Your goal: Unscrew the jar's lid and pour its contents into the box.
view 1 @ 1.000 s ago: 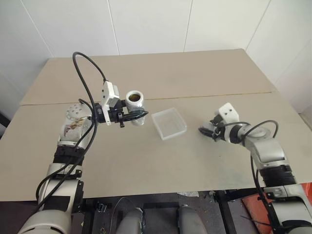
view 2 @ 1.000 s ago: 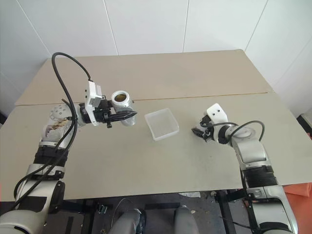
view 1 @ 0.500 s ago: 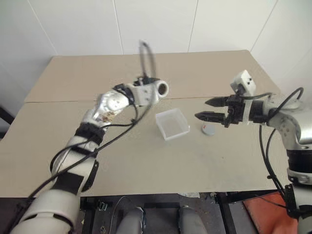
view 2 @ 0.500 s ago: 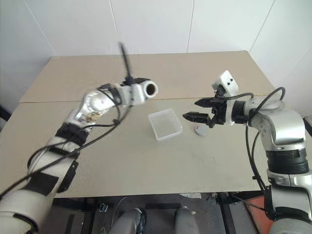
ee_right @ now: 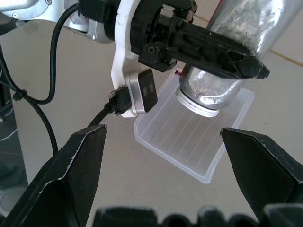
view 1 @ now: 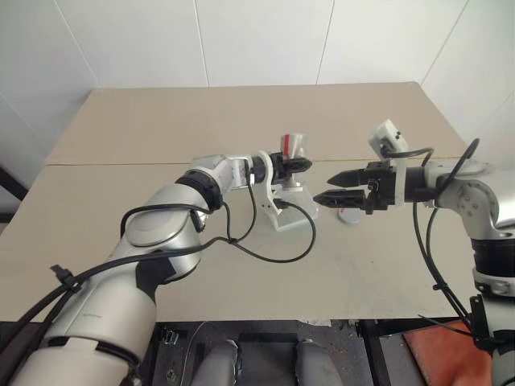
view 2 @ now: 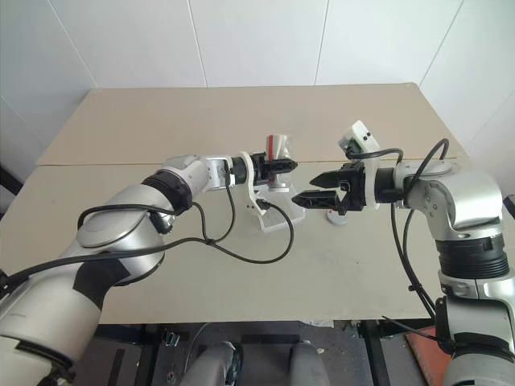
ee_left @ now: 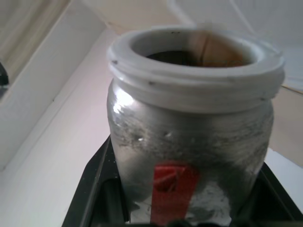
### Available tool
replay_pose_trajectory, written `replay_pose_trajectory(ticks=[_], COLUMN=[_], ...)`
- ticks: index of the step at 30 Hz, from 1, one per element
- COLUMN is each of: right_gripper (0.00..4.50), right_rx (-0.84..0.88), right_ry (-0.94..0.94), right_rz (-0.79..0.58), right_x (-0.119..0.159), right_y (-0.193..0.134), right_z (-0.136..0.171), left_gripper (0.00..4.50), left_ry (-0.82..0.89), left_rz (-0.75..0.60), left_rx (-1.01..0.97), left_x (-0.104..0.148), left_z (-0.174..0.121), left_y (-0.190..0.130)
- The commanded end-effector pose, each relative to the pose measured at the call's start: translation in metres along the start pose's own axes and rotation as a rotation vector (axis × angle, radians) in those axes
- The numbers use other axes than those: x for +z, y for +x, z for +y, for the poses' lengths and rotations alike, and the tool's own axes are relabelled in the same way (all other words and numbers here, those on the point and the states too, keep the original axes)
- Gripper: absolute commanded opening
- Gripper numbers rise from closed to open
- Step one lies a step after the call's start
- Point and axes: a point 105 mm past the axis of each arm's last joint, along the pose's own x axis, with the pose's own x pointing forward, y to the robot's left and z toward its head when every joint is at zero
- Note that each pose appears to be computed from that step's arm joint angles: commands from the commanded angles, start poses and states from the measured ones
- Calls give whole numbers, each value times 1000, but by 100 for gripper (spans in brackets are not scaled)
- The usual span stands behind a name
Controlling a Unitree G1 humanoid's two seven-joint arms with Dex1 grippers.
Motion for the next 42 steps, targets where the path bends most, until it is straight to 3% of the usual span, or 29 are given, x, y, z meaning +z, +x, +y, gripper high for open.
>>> replay_pose_trajectory(ticks=[1,9,15,19,26,30,35,41,42], right_gripper=[446,446,446,446,446,446,446,446,450], right_rx=[-5,-18,-7,4,38,17,-8,-8,-8], right_ry=[-30,-32,-69,-86,-126,-135,-132,-133,-133], right_rz=[-49,-58,-73,-83,-95,-91,-101,-100,-100], right_x=[10,8,15,18,21,23,25,23,23], right_y=[-8,-9,-6,-7,-3,2,5,5,5], right_z=[7,8,10,11,14,9,4,6,7], left_gripper=[193,193,193,193,193,193,193,193,265], left_ry=[49,-46,-506,-981,-1834,-2117,-2291,-2376,-2387], left_rz=[81,122,349,481,570,616,679,743,747], left_rx=[3,25,91,184,436,547,538,508,499], left_x=[-23,-29,-68,-84,-69,-43,-7,24,29], left_z=[7,9,-1,-20,-54,-61,-65,-78,-80], left_y=[-1,-3,-32,-64,-107,-127,-134,-134,-132])
